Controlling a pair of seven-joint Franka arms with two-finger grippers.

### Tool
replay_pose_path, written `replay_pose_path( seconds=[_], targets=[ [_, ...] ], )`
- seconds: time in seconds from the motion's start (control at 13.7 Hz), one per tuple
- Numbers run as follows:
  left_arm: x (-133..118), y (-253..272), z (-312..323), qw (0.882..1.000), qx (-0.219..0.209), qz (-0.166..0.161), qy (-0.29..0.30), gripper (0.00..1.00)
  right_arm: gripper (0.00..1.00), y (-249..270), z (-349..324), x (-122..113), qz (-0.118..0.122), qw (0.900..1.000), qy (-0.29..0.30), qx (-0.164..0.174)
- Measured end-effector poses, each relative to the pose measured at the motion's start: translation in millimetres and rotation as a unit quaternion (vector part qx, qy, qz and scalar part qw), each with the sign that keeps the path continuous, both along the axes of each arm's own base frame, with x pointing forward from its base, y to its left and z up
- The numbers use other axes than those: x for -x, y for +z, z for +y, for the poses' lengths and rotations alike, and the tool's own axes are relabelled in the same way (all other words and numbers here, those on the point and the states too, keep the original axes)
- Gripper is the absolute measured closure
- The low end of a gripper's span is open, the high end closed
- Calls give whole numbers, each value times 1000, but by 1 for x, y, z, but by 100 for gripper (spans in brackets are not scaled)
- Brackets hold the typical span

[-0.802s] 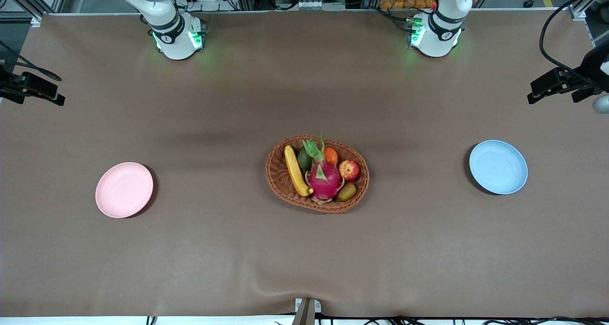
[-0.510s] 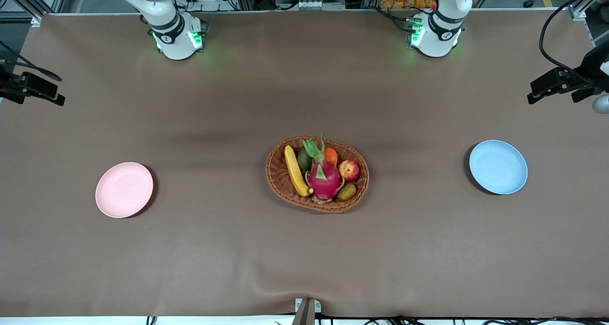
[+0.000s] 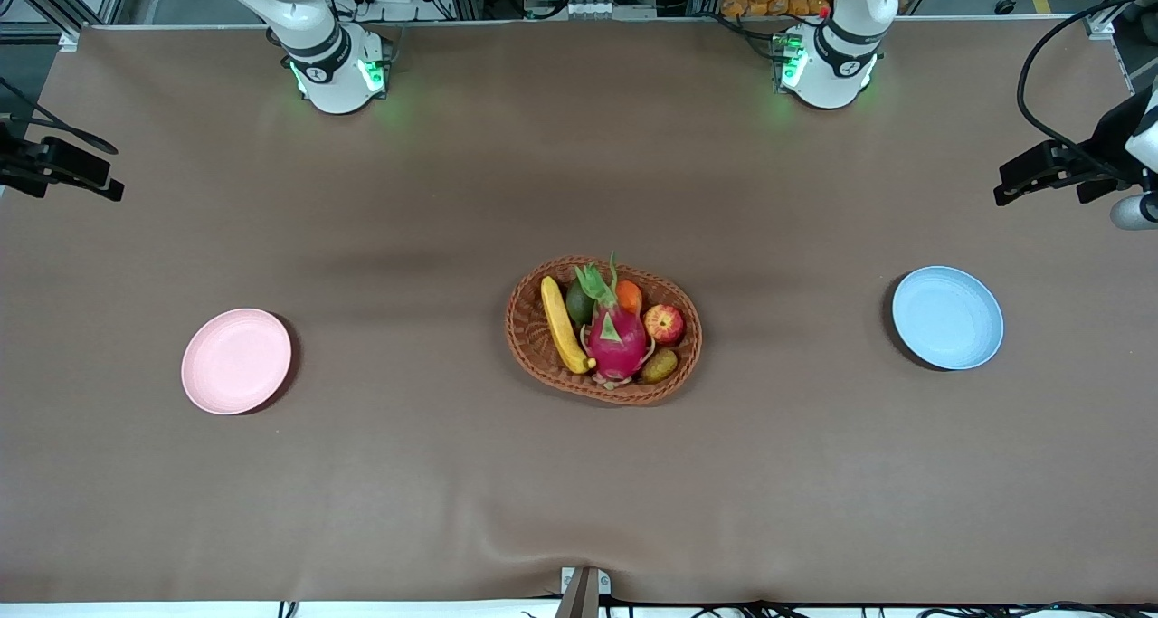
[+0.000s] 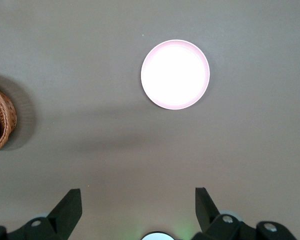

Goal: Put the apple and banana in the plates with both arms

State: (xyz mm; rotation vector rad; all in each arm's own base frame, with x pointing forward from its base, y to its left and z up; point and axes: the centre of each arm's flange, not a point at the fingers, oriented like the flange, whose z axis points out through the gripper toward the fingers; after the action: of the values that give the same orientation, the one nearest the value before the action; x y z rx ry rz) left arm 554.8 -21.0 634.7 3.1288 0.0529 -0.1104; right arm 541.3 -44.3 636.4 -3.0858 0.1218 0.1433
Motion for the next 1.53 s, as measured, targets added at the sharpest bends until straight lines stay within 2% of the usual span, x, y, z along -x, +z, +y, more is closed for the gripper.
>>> replay_pose_path(
  seconds=[0.22, 0.44, 0.8, 1.17, 1.53],
  targets=[
    [-1, -3, 0, 1000, 0, 4, -1, 0, 0, 0, 0, 0, 0, 1000, 0, 0],
    [-3, -10, -6, 1000, 2, 10, -30, 0, 0, 0, 1, 0, 0, 1000, 0, 0],
    [-22, -51, -18, 998, 13, 41, -51, 0, 0, 0, 1, 0, 0, 1000, 1, 0],
    [-39, -109, -86, 992, 21, 40, -118, 0, 0, -3, 11, -1, 3, 1000, 10, 0],
    [-42, -168, -117, 977, 32, 29, -207, 0, 0, -10, 40, -5, 10, 999, 34, 0]
  ],
)
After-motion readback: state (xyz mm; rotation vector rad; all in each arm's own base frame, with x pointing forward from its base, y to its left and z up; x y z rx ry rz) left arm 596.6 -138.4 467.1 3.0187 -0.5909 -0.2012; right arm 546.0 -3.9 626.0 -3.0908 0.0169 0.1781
